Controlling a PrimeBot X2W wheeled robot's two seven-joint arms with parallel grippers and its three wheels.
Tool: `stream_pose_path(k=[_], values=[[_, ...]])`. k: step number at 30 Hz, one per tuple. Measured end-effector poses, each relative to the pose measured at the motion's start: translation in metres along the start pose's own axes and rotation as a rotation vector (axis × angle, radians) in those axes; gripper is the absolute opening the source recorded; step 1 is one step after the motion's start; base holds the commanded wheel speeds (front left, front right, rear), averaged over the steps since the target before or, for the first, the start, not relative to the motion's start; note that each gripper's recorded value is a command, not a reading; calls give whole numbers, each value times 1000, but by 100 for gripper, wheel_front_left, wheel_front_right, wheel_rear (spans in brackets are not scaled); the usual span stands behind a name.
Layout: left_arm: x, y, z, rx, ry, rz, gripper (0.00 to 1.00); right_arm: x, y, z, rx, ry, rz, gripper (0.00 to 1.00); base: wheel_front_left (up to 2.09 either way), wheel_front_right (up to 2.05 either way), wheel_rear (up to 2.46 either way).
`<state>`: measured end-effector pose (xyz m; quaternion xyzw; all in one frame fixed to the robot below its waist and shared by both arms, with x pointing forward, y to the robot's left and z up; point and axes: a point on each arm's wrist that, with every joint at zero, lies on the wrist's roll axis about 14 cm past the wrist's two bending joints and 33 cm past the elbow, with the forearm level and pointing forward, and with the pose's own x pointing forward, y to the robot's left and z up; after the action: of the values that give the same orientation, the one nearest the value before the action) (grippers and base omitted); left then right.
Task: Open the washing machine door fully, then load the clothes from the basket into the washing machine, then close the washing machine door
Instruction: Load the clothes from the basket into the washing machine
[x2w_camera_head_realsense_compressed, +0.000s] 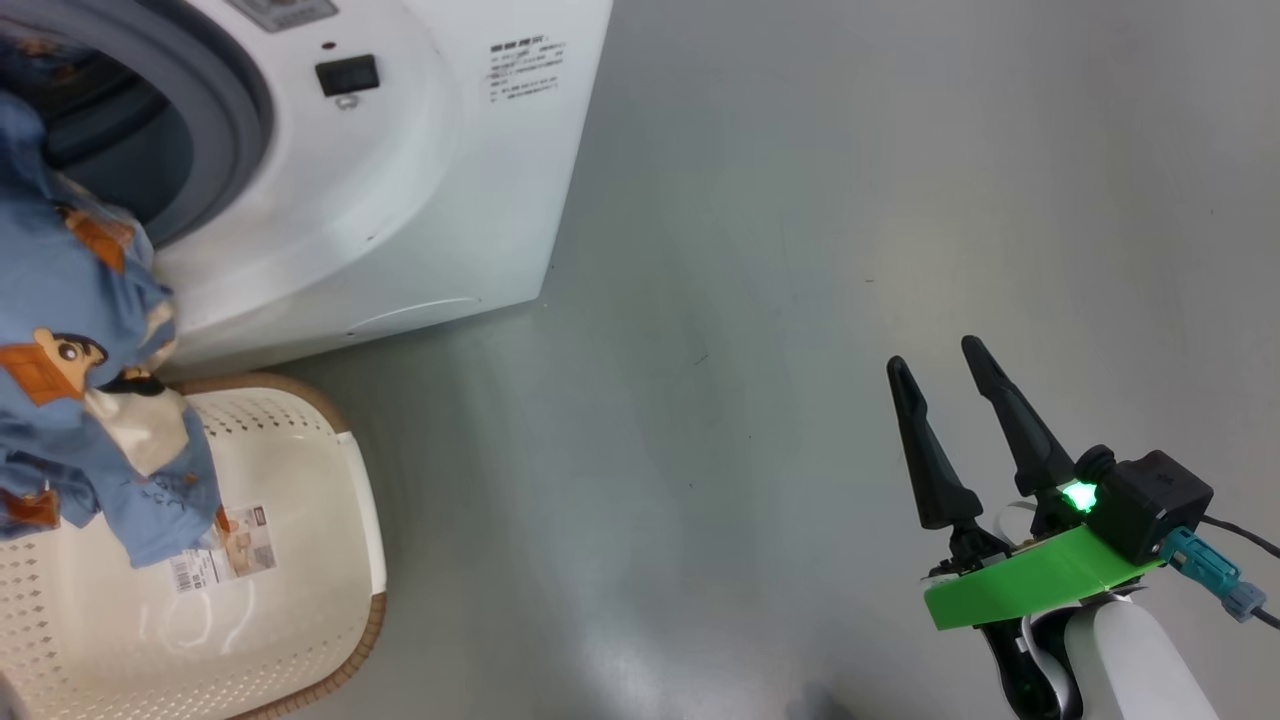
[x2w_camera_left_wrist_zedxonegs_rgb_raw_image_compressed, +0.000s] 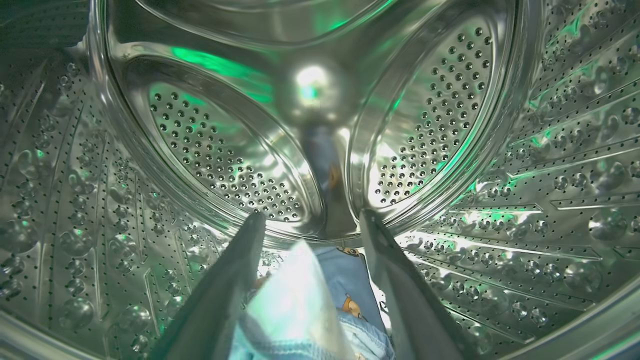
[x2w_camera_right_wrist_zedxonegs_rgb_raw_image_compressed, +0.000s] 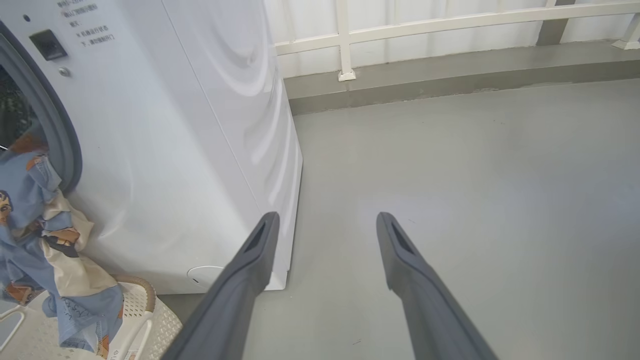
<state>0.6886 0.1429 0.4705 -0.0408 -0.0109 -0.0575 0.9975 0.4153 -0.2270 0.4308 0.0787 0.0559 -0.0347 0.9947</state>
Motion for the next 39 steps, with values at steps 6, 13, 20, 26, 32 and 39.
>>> stream_pose_path(k=[6, 13, 20, 26, 32, 39], values=[[-3, 6, 2, -14, 0, 19, 100, 1, 3, 1, 2, -3, 9, 100, 0, 0, 0], [-20, 3, -11, -53, 29, 25, 100, 4, 8, 3, 8, -13, 27, 100, 0, 0, 0], [-51, 0, -30, -86, 63, 34, 100, 7, 13, 7, 12, -27, 44, 100, 0, 0, 0], [-77, 7, -37, -77, 70, 51, 100, 10, 15, 9, 16, -38, 53, 100, 0, 0, 0], [-105, 14, -44, -70, 79, 75, 100, 15, 23, 9, 25, -43, 75, 100, 0, 0, 0], [-147, 17, -49, -62, 88, 88, 100, 16, 26, 14, 23, -55, 90, 100, 0, 0, 0]])
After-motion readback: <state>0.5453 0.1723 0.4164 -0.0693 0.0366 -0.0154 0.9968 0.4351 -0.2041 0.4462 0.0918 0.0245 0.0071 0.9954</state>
